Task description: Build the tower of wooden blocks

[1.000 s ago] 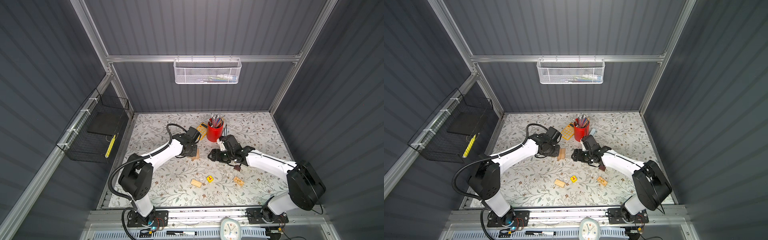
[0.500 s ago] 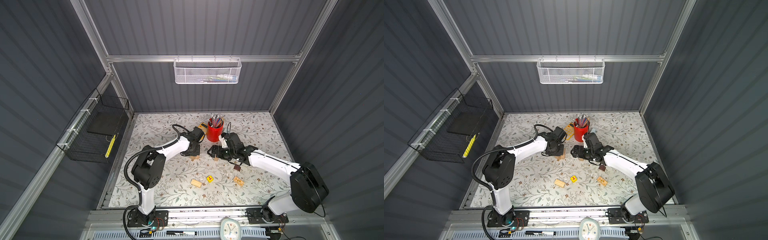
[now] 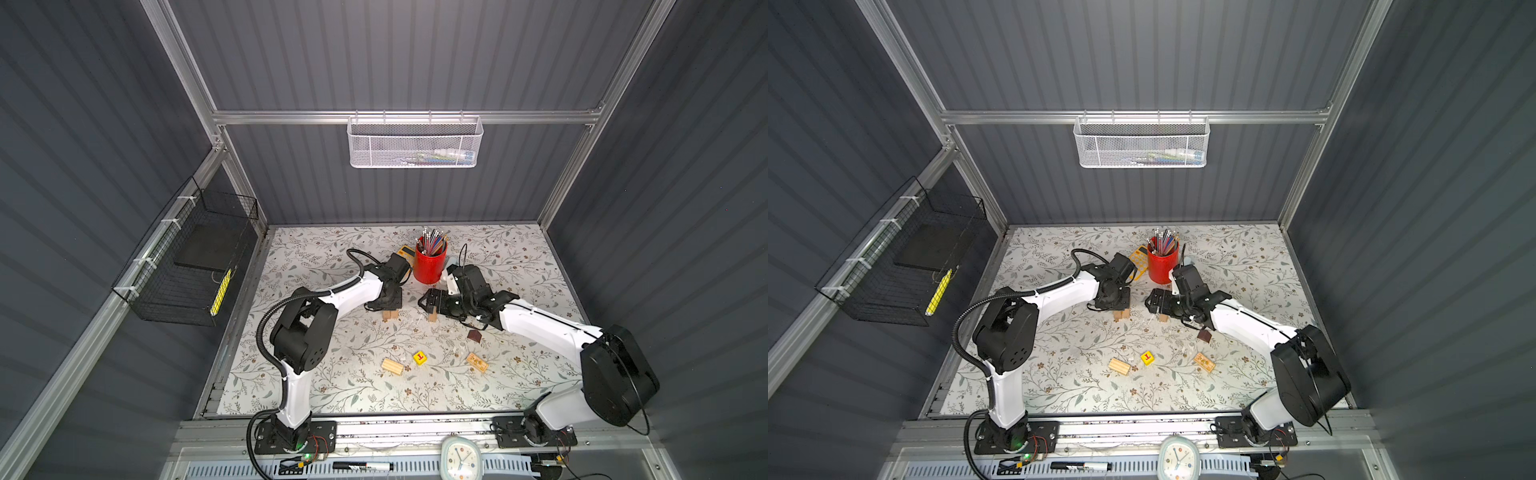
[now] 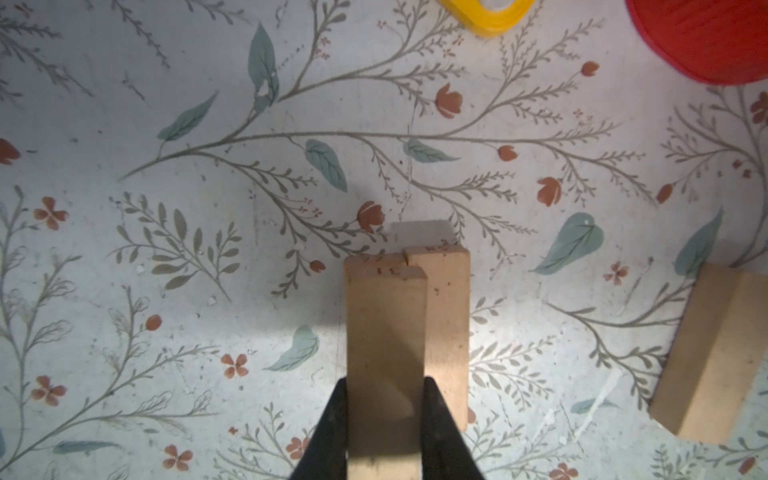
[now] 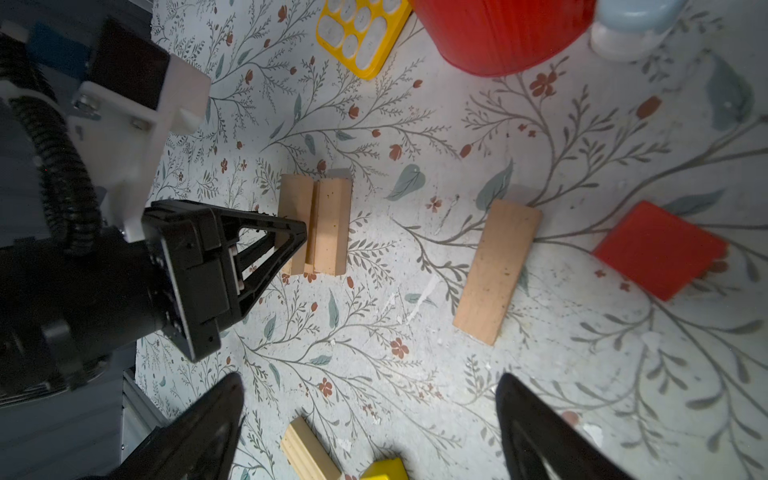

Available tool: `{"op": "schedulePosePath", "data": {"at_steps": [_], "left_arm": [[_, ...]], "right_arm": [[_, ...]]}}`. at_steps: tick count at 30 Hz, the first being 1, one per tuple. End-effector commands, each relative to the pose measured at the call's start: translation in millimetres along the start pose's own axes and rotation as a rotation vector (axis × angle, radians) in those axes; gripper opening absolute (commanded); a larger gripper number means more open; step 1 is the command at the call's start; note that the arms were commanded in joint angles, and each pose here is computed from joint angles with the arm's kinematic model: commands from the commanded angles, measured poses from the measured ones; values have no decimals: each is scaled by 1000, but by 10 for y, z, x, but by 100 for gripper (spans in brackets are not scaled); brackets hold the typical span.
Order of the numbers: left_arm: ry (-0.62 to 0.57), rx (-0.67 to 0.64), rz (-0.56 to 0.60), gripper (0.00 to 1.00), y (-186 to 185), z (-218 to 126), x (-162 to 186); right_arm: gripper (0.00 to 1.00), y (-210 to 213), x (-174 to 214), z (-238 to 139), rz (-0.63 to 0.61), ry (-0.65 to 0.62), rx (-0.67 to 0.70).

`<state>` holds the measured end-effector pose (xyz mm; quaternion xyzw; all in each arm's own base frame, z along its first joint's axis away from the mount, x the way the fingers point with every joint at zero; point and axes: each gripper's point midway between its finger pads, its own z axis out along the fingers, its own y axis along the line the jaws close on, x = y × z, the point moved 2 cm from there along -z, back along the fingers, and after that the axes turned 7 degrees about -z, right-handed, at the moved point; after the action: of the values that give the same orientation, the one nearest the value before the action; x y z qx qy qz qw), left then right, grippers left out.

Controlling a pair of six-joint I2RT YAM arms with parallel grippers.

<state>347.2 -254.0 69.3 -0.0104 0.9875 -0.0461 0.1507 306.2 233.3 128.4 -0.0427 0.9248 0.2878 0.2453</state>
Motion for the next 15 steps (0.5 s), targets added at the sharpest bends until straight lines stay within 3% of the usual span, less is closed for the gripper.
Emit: {"op": "schedulePosePath", "data": {"at_steps": [1, 15], "left_arm": [[-4, -1, -9, 15, -26, 4, -66], [5, 9, -8, 17, -43, 63, -45]], "right_arm": [[95, -3, -7, -46, 4, -8, -16], [98, -16, 4, -10, 10, 2, -20]]}}
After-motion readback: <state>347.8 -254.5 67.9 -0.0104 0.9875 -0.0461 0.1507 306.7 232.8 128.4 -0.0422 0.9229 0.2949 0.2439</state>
